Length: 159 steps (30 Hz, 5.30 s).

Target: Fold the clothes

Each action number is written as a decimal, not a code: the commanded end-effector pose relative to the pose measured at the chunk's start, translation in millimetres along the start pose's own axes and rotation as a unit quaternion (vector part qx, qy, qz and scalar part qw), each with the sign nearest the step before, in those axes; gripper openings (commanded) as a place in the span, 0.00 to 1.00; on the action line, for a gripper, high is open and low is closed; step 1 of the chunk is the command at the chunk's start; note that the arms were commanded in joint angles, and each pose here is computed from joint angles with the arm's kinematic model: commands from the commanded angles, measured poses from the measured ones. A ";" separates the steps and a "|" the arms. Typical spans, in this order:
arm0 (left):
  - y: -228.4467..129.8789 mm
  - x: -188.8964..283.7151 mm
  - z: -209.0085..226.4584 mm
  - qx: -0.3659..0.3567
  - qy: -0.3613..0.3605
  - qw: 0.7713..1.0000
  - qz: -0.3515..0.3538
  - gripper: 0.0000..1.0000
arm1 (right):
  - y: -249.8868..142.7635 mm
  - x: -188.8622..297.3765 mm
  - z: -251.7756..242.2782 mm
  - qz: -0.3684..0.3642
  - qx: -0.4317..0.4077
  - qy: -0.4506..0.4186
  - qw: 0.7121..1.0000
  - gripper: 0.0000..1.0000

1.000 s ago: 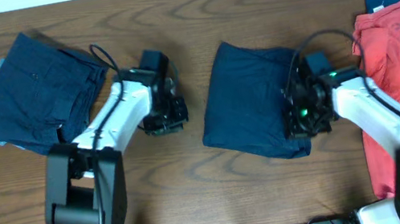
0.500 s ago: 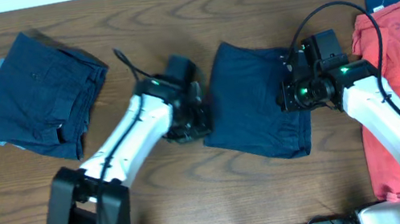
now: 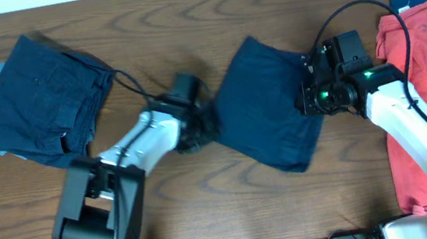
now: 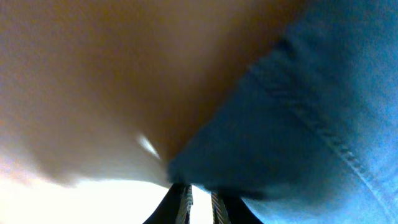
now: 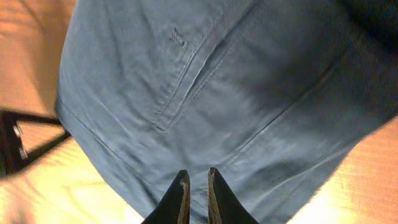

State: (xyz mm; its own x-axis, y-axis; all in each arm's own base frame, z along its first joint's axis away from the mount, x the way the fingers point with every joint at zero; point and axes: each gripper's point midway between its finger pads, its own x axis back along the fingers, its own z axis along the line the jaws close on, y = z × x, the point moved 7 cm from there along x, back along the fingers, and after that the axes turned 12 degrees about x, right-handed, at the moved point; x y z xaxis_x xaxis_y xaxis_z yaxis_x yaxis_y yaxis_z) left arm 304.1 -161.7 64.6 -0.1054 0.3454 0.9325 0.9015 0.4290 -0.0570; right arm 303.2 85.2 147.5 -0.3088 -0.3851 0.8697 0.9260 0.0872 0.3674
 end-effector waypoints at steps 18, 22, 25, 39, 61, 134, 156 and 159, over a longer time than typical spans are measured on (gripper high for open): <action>-6.9 51.5 -14.2 -0.026 -0.092 0.984 0.148 0.98 | -8.9 -88.9 -35.2 0.066 -0.038 -0.044 0.996 0.05; -18.6 41.9 -9.8 -0.010 -0.075 0.984 0.161 0.98 | -13.5 -93.0 -37.0 0.079 -0.042 -0.046 0.995 0.05; -25.3 25.1 -6.0 0.031 -0.051 0.988 0.142 0.98 | -13.5 -93.0 -37.0 0.079 -0.042 -0.046 0.995 0.05; -48.0 -29.4 -2.9 0.196 -0.081 0.975 0.069 0.98 | -13.1 -93.2 -35.8 0.078 -0.042 -0.040 0.995 0.05; -39.0 -86.3 -25.3 0.159 -0.162 0.973 0.036 0.60 | -13.3 -93.5 -34.6 0.079 -0.040 -0.039 0.995 0.05; 148.0 283.0 280.1 0.297 -0.112 0.889 -0.329 0.98 | 20.6 61.2 11.2 -0.096 -0.030 -0.013 0.995 0.03; 209.3 168.8 294.0 0.267 -0.026 0.922 -0.278 0.08 | 21.0 61.4 7.4 -0.098 -0.031 -0.032 0.994 0.05; 215.0 176.0 283.1 0.247 -0.075 0.924 -0.282 0.29 | 21.1 61.5 7.4 -0.098 -0.025 -0.033 0.994 0.04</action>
State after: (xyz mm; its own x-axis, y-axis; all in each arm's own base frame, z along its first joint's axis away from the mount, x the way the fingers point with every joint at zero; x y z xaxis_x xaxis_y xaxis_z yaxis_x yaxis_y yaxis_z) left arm 358.8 227.0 113.0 -0.5621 0.0126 0.8270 0.3808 0.8915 0.2453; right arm 300.2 73.5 205.8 -0.4781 -0.3412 0.8093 0.8654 -0.0255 0.5004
